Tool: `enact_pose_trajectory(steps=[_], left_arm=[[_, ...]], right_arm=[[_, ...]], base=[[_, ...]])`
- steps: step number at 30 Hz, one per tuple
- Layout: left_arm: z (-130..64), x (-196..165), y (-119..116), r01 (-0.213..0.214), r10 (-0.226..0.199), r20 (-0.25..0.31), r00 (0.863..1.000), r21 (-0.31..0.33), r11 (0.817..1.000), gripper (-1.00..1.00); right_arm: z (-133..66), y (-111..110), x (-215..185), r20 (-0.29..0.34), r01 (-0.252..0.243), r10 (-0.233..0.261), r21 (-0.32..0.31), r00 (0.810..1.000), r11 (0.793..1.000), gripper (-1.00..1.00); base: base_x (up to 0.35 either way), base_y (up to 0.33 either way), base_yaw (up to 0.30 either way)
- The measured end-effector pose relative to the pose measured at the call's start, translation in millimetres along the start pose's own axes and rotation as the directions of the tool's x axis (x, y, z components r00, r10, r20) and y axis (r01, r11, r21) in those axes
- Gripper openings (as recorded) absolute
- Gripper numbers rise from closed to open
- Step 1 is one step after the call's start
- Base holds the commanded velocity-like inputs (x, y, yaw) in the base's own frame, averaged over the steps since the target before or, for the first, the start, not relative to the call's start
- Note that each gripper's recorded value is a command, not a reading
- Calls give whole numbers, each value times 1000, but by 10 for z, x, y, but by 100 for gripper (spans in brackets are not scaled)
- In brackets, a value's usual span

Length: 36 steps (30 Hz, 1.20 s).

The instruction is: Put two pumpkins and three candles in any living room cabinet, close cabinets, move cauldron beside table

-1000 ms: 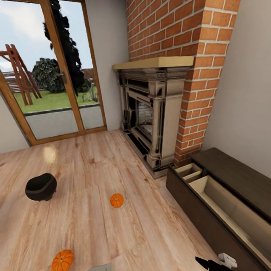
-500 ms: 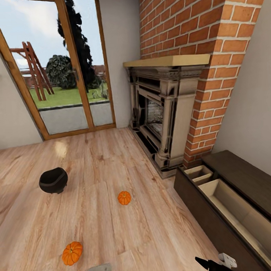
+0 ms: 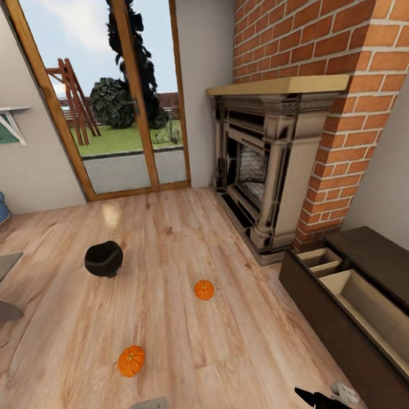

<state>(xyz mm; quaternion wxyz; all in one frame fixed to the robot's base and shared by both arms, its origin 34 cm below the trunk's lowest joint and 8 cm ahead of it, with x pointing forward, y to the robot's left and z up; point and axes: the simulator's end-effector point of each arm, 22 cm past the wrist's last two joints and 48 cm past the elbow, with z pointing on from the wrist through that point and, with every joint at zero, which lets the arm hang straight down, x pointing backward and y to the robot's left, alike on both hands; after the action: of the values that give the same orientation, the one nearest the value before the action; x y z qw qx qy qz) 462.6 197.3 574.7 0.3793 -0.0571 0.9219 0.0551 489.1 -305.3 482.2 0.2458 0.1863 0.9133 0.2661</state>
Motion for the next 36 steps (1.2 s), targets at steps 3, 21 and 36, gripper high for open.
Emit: enact_pose_trajectory(steps=[3, 21, 36], left_arm=[[6, 15, 3, -2, 2, -4, 1000, -1, 1000, 100], [7, 15, -1, 0, 0, 1, 1000, 0, 1000, 100], [25, 234, -49, 173, -168, -98, 981, 37, 984, 100]], right_arm=[[-2, -6, -6, 4, 2, -2, 1, 1000, 1000, 100], [2, -9, 50, -20, 64, -64, 4, 998, 998, 100], [-6, -61, 34, -9, 51, -51, 23, 999, 998, 100]], base=[[-128, 249, 23], [65, 112, 2], [3, 2, 0]])
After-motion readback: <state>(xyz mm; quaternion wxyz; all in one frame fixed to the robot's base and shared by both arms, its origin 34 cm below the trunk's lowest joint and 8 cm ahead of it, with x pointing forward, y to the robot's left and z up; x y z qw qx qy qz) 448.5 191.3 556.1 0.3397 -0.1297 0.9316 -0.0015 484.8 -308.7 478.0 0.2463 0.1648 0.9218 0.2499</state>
